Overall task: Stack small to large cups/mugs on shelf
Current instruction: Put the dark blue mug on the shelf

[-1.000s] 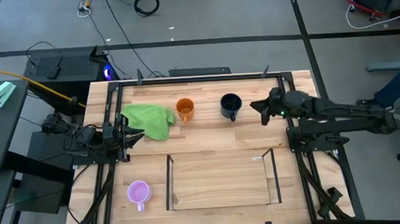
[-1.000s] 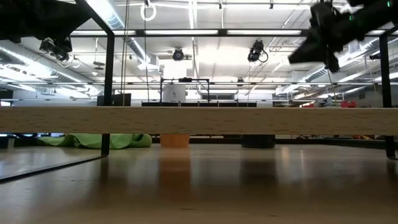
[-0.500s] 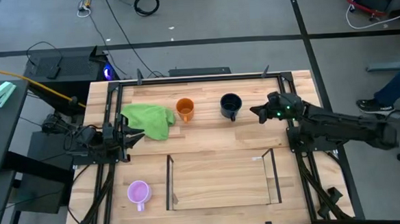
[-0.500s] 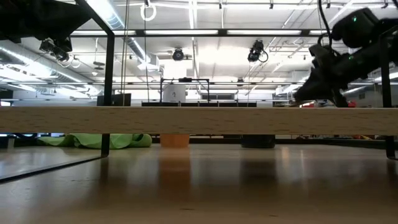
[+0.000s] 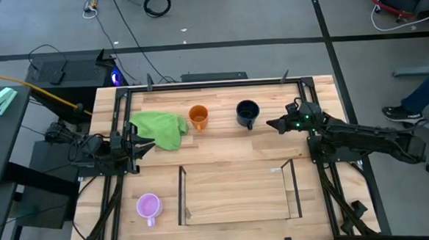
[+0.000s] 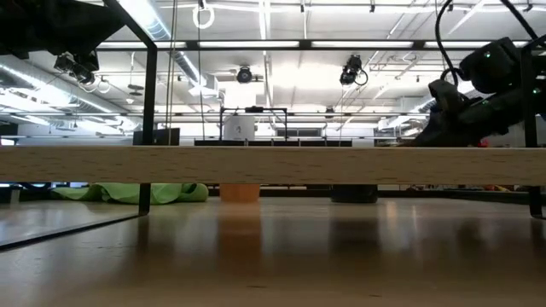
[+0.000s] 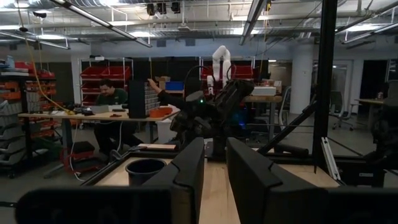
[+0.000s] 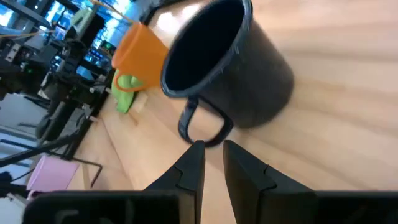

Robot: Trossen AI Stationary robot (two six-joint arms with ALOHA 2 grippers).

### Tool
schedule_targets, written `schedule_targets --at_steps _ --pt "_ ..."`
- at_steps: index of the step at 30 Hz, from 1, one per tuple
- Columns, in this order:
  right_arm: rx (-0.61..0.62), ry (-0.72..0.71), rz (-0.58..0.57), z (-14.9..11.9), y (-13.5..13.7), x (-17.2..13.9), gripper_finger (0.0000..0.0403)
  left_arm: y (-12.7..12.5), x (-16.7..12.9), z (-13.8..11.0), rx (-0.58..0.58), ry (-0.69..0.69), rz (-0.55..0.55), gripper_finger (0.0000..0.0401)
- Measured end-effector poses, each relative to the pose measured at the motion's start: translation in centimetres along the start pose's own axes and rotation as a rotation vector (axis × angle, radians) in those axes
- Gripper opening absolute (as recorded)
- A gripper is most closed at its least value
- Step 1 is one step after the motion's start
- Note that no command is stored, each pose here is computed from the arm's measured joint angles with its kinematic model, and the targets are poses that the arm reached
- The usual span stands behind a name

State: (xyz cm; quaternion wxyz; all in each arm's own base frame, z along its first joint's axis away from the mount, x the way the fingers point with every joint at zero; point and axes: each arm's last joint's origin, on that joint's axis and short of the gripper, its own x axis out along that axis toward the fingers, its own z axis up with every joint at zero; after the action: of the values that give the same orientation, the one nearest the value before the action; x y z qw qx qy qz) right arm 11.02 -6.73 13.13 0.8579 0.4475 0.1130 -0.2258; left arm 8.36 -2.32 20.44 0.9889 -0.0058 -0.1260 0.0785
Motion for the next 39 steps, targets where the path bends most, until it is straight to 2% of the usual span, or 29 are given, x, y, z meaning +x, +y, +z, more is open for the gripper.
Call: schedule_targets --at_steps 5,11,16,20,28,32,39 --pt "0.019 0.037 -0.021 -0.3 -0.2 0.4 0.0065 0.0 0.0 0.0 0.002 0.000 0.000 0.0071" --pt "0.010 -0.070 -0.090 0.5 0.0 0.6 0.0065 0.0 0.0 0.0 0.002 0.000 0.000 0.0077" --pt "0.007 -0.085 -0.082 0.9 0.4 0.6 0.0065 0.0 0.0 0.0 0.000 0.002 0.000 0.0079" --pt "0.080 -0.090 -0.082 0.9 0.4 0.6 0.0065 0.0 0.0 -0.1 -0.001 0.008 -0.001 0.0080" --pt "-0.043 -0.043 -0.056 0.3 0.9 0.9 0.0065 0.0 0.0 -0.2 -0.012 0.022 -0.003 0.0077" --pt "-0.058 -0.026 -0.064 0.1 0.8 1.3 0.0066 0.0 0.0 -0.2 -0.013 0.022 -0.003 0.0073" --pt "-0.062 -0.023 -0.007 0.4 1.0 2.2 0.0086 0.0 0.0 -0.2 -0.012 0.022 -0.003 0.0078"
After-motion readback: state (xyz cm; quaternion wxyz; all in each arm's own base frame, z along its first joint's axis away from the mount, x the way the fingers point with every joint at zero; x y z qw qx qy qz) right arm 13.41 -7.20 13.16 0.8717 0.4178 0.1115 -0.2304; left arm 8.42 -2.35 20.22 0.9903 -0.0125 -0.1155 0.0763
